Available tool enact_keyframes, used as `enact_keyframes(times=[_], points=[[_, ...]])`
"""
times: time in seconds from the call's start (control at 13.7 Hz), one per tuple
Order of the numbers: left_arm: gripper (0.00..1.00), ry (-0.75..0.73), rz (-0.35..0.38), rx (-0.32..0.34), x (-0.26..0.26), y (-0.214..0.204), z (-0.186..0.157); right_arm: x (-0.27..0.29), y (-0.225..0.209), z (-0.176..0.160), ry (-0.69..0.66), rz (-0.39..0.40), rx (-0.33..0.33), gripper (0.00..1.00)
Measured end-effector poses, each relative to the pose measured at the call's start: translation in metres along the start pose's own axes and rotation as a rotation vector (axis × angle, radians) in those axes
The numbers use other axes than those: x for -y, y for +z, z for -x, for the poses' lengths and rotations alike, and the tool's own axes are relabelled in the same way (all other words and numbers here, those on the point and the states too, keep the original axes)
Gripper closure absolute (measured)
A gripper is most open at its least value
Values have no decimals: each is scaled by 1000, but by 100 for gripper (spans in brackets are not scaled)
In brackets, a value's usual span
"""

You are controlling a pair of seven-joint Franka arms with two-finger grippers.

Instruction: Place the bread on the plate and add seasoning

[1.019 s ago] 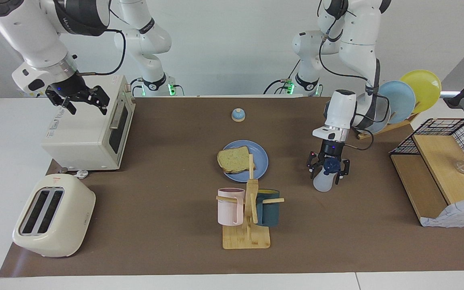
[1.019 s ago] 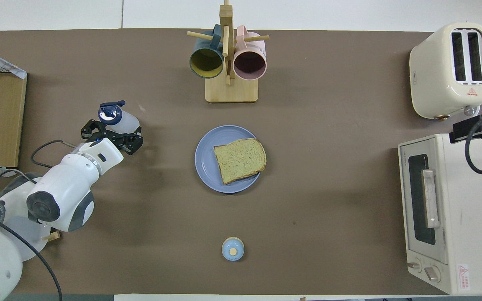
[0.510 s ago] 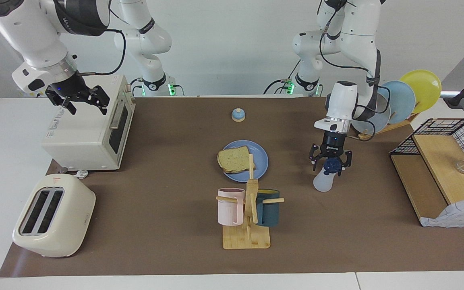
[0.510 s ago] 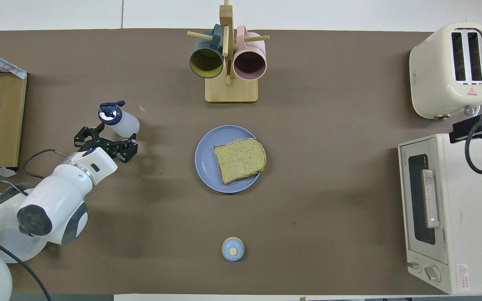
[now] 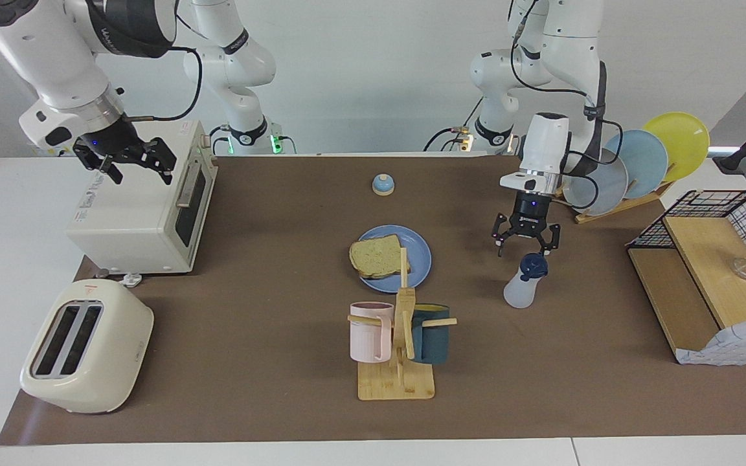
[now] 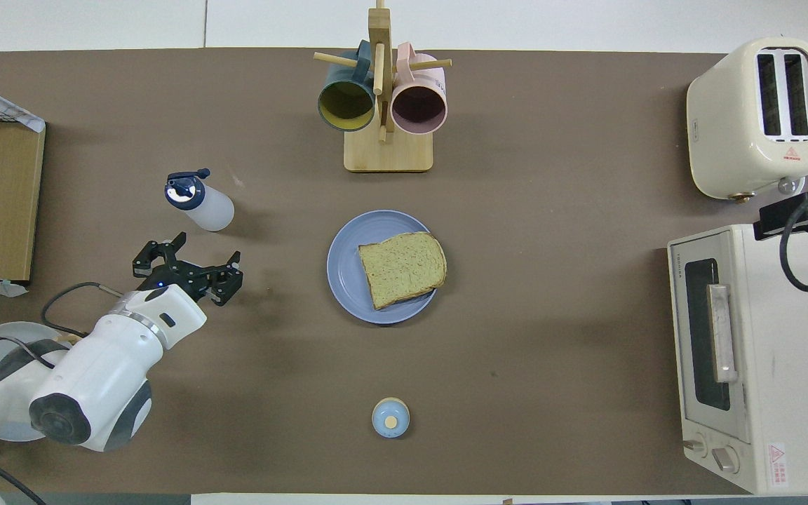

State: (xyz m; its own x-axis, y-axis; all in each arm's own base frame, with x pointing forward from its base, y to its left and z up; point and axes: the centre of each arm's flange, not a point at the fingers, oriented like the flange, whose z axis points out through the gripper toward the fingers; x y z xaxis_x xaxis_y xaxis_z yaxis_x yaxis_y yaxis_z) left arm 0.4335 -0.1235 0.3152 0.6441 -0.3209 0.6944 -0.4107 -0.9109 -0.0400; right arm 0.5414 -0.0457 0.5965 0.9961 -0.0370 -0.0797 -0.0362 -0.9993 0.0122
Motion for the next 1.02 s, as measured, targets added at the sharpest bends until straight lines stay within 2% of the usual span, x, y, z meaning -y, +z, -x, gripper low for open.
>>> enact_keyframes(times=[0.22, 0.36, 0.73, 1.02], points=[[0, -63, 95, -29, -65, -11, -16, 0, 0, 0, 0, 0, 0, 0], [0, -95, 116, -2, -95, -20, -22, 0, 0, 0, 0, 0, 0, 0], [0, -56, 14, 95, -111, -51, -55, 0, 0, 0, 0, 0, 0, 0], [0, -56, -108, 225, -135, -87, -112, 0, 0, 0, 0, 0, 0, 0]])
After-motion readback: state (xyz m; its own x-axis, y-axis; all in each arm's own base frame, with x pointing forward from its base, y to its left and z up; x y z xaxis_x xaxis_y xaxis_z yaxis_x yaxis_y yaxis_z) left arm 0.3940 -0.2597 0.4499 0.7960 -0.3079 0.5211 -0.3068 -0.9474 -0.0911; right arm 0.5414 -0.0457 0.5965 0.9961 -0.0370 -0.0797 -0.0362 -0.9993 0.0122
